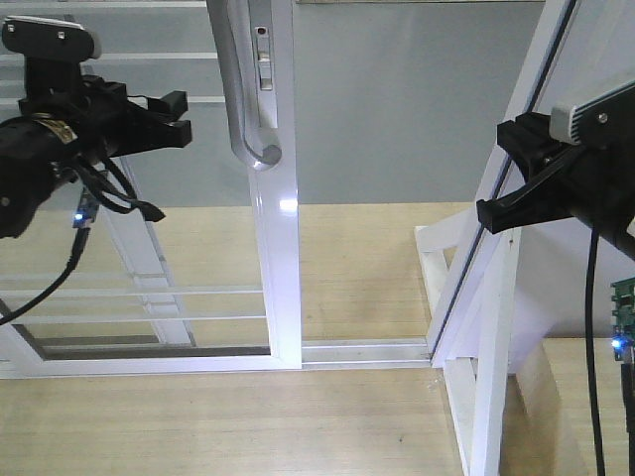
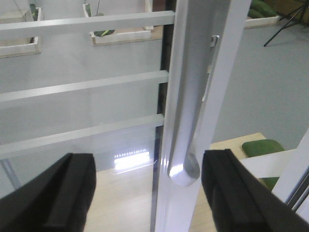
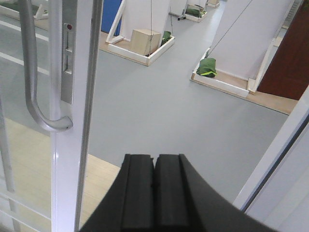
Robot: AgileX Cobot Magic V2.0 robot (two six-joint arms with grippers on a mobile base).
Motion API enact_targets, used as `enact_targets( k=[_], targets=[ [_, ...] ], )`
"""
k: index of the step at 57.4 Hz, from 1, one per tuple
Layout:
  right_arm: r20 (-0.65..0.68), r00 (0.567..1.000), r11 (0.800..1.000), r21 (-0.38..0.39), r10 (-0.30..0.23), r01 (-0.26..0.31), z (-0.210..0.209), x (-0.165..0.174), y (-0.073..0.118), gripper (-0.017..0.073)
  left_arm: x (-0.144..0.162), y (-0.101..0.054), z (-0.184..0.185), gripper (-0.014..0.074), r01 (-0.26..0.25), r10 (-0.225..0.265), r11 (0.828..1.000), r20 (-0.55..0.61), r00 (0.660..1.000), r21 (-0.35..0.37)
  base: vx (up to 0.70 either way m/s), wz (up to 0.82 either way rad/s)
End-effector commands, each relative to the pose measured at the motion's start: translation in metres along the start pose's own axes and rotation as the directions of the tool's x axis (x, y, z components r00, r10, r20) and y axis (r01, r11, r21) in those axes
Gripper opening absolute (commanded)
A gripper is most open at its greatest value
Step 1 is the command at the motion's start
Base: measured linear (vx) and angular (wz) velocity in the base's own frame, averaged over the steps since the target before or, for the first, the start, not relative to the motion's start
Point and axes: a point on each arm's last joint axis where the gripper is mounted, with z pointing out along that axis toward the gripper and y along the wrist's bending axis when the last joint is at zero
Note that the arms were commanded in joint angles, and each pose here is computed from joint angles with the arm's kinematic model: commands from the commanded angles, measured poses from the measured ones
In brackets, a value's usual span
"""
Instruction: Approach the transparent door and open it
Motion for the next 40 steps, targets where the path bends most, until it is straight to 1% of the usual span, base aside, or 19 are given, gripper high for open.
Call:
enact_targets(
  k=[1,7,12,22,30,35,40],
  targets=[
    [0.121,0.993,1.0,0.016,-0.011,0.009,-0.005,-0.02,-0.004,-0.0006,-0.025,-0.009,0.002,0.0566,0.011,-0.015,1.0,0.206,0.978,0.021,0.0,0.0],
    [0.121,0.993,1.0,0.016,-0.011,0.009,-0.005,-0.02,-0.004,-0.0006,-0.018,-0.017,0.013,0.0566,0.003,-0.013,0.999,0.245,0.969,0.039,0.0,0.0],
    [0.121,0.993,1.0,0.016,-0.011,0.009,-0.005,-0.02,-0.004,-0.0006,-0.012,-0.017,0.021,0.0566,0.019,-0.03,0.999,0.265,0.964,0.042,0.0,0.0],
    [0.12,0.993,1.0,0.016,-0.013,0.011,-0.005,-0.02,-0.004,-0.0006,-0.004,-0.02,0.032,0.0566,0.007,-0.02,0.999,0.289,0.957,0.048,0.0,0.0],
    [0.12,0.993,1.0,0.017,-0.02,0.018,-0.005,-0.02,-0.004,-0.0006,-0.009,-0.023,0.049,0.0566,0.009,-0.023,0.999,0.279,0.96,0.051,0.0,0.0],
    [0.118,0.992,0.999,0.019,-0.039,0.037,-0.005,-0.019,-0.004,-0.0006,-0.017,-0.024,0.06,0.0566,0.009,-0.024,0.999,0.277,0.96,0.054,0.0,0.0],
    [0.115,0.992,0.999,0.019,-0.042,0.04,-0.005,-0.019,-0.004,-0.0006,-0.022,-0.026,0.072,0.0566,0.01,-0.025,0.998,0.274,0.962,0.055,0.0,0.0]
  ],
)
